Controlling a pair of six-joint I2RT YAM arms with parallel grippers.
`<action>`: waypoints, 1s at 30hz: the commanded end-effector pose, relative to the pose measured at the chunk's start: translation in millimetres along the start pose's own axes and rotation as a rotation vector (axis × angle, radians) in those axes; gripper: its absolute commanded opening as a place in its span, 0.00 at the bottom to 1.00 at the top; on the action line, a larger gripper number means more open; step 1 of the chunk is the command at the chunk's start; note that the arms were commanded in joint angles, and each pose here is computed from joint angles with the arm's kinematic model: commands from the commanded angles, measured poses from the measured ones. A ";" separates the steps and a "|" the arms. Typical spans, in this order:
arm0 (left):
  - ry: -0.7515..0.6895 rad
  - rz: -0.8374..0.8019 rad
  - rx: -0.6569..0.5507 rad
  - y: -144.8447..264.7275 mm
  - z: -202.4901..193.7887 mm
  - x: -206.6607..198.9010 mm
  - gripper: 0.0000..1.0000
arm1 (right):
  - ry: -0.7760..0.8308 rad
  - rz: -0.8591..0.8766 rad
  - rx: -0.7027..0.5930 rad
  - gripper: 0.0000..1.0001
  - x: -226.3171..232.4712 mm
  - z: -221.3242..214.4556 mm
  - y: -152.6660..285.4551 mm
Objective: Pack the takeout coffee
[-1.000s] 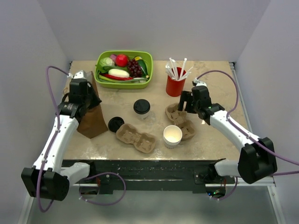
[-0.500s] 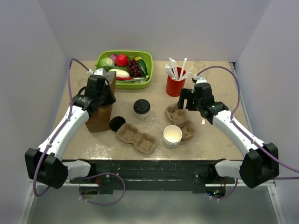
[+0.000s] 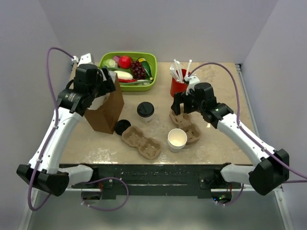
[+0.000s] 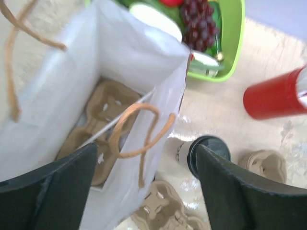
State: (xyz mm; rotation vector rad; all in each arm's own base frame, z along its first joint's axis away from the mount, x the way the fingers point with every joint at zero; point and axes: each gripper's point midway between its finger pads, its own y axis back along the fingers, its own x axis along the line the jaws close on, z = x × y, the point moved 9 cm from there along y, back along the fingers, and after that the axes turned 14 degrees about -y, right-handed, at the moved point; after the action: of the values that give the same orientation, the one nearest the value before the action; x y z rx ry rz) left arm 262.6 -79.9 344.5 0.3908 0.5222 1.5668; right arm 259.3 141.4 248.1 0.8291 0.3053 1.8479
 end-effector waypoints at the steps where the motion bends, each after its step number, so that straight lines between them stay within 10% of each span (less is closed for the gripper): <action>1: 0.006 0.110 -0.133 43.0 34.8 17.3 0.93 | 0.196 0.183 -0.066 0.88 50.2 14.7 19.2; 8: 0.062 0.349 -0.260 65.2 76.4 60.1 1.00 | 0.462 0.349 -0.039 0.87 112.0 -14.4 33.8; 14: 0.114 0.194 -0.162 13.2 63.4 110.8 1.00 | 0.648 0.467 0.114 0.84 157.1 -77.4 20.3; 21: 0.099 0.044 -0.177 -5.8 42.6 107.5 1.00 | 0.394 0.245 0.163 0.83 180.7 -97.8 -22.6; 30: 0.145 -0.015 -0.083 -49.8 20.1 112.5 0.82 | 0.536 0.283 0.333 0.79 175.6 -124.8 -40.2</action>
State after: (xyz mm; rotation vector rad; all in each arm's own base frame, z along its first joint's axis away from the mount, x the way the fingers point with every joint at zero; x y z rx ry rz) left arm 293.0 34.2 333.5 0.2461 0.5758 1.6713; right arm 172.5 336.1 192.1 0.6290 0.8627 2.2176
